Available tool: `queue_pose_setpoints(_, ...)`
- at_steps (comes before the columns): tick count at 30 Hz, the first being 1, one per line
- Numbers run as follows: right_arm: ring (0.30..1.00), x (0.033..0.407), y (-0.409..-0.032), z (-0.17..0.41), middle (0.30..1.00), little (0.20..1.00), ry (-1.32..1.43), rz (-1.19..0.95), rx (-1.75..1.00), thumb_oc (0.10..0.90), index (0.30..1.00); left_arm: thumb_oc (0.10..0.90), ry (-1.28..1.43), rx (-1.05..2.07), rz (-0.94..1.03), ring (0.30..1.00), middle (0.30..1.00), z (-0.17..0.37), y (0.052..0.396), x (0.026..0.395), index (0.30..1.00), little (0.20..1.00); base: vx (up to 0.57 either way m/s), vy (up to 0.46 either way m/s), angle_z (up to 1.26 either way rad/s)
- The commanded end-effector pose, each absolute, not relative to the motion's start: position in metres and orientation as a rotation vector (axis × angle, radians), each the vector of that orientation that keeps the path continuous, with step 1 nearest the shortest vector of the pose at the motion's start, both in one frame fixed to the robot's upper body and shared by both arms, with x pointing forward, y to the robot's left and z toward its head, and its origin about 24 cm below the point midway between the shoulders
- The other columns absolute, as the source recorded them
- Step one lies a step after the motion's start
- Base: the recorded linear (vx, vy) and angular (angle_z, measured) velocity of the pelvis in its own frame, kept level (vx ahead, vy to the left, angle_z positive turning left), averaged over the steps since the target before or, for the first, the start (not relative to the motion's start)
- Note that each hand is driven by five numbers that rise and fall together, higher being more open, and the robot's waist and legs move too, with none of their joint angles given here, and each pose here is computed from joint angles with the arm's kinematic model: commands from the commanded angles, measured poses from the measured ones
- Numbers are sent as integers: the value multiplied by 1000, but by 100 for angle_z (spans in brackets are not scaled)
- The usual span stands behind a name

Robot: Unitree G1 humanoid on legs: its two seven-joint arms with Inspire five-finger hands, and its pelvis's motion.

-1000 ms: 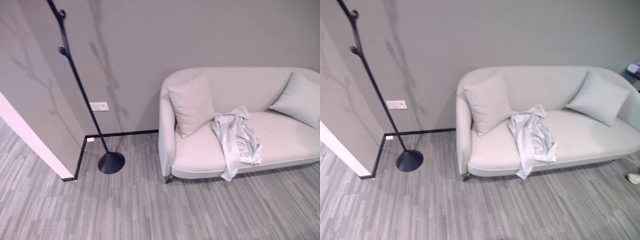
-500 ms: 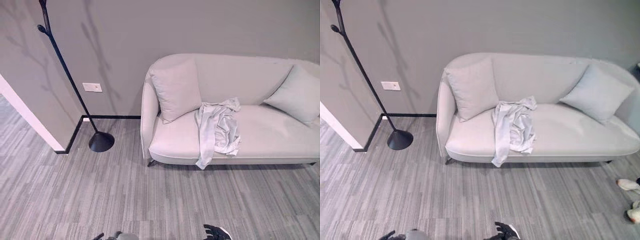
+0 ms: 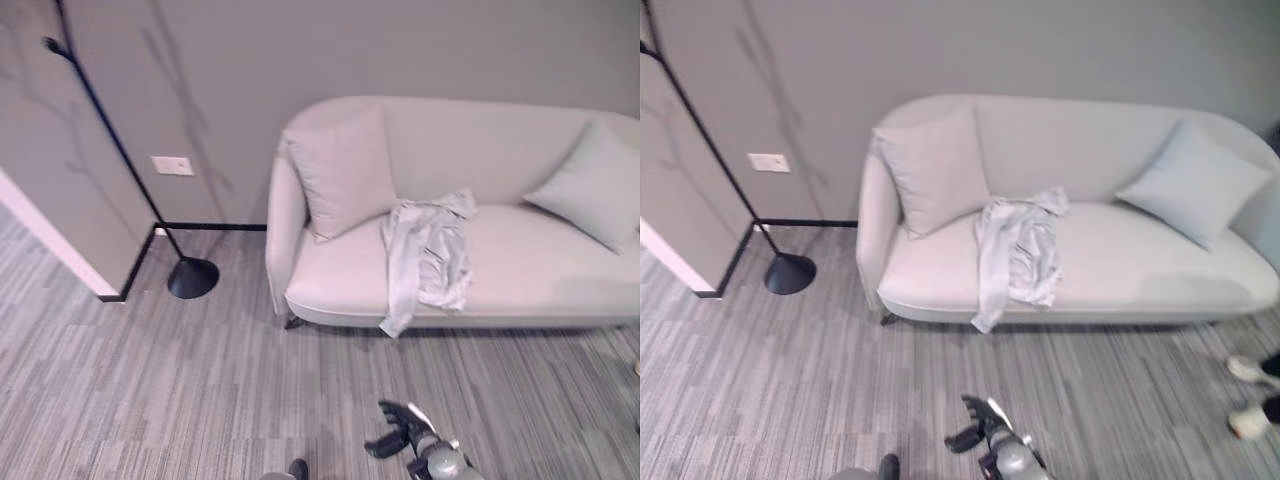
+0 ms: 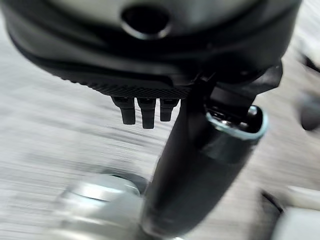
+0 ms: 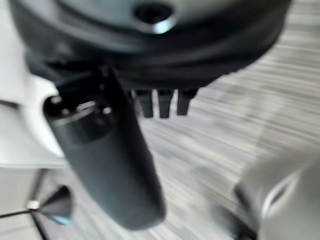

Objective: Hang the clothes on the sofa on the clothes rack.

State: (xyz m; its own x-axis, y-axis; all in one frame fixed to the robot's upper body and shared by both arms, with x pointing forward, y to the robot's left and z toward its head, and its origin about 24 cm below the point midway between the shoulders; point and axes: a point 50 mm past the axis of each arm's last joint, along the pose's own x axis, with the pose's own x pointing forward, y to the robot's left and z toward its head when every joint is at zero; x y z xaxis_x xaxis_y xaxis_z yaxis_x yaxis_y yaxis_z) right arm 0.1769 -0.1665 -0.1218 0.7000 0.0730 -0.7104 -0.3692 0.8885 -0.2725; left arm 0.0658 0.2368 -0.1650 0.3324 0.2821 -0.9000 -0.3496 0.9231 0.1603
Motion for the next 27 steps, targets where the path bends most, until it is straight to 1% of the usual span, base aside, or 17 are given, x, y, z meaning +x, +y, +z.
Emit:
queue_pose_setpoints(1,900,226,-170,-73,900,900,450,155,-518,800,900,800,1084,-10,384,900,900,-160,235,92,900,900,476,-352,72)
queue_pose_setpoints(3,900,233,-182,-58,900,900,377,88,-573,800,900,800,1048,22,395,900,900,-157,237,101,900,900,286,-428,59)
queue_pose_setpoints(5,900,232,-185,-56,900,900,370,67,-601,800,900,800,1037,41,412,900,900,-155,240,103,900,900,295,-531,36)
queue_pose_setpoints(8,900,232,-185,-50,900,900,333,67,-635,800,900,800,1020,47,453,900,900,-153,246,104,900,900,327,-571,101)
queue_pose_setpoints(11,900,236,-178,-44,900,900,291,100,-651,800,900,800,1035,26,512,900,900,-154,254,91,900,900,183,-450,22)
queue_pose_setpoints(12,900,238,-178,-39,900,900,264,105,-662,800,900,800,1033,-26,579,900,900,-154,257,86,900,900,102,-439,-14)
queue_pose_setpoints(13,900,240,-179,-33,900,900,235,107,-673,800,900,800,1024,-86,623,900,900,-155,255,85,900,900,80,-318,19)
queue_pose_setpoints(14,900,240,-179,-33,900,900,235,108,-674,800,900,800,1024,-88,623,900,900,-155,255,85,900,900,67,-578,1)
queue_pose_setpoints(15,900,247,-183,-22,900,900,163,88,-740,800,900,800,991,-175,669,900,900,-157,243,87,900,900,11,-539,6)
queue_pose_setpoints(17,900,252,-185,-19,900,900,154,87,-751,800,900,800,966,-190,629,900,900,-156,235,96,900,900,40,-555,68)
queue_pose_setpoints(20,900,255,-191,-21,900,900,176,82,-789,800,900,800,912,-146,565,900,900,-151,231,110,900,900,160,-95,30)
queue_pose_setpoints(21,900,255,-196,-26,900,900,203,41,-797,800,900,800,899,-152,560,900,900,-150,229,112,900,900,181,96,40)
queue_pose_setpoints(23,900,266,-198,-22,900,900,187,15,-847,800,900,800,870,-170,546,900,900,-148,225,120,900,900,175,109,38)
queue_pose_setpoints(25,900,267,-204,-33,900,900,235,-62,-884,800,900,800,936,-116,501,900,900,-154,217,107,900,900,232,138,12)
queue_pose_setpoints(27,900,276,-207,-33,900,900,262,-131,-856,800,900,800,947,-34,421,900,900,-154,215,109,900,900,224,177,7)
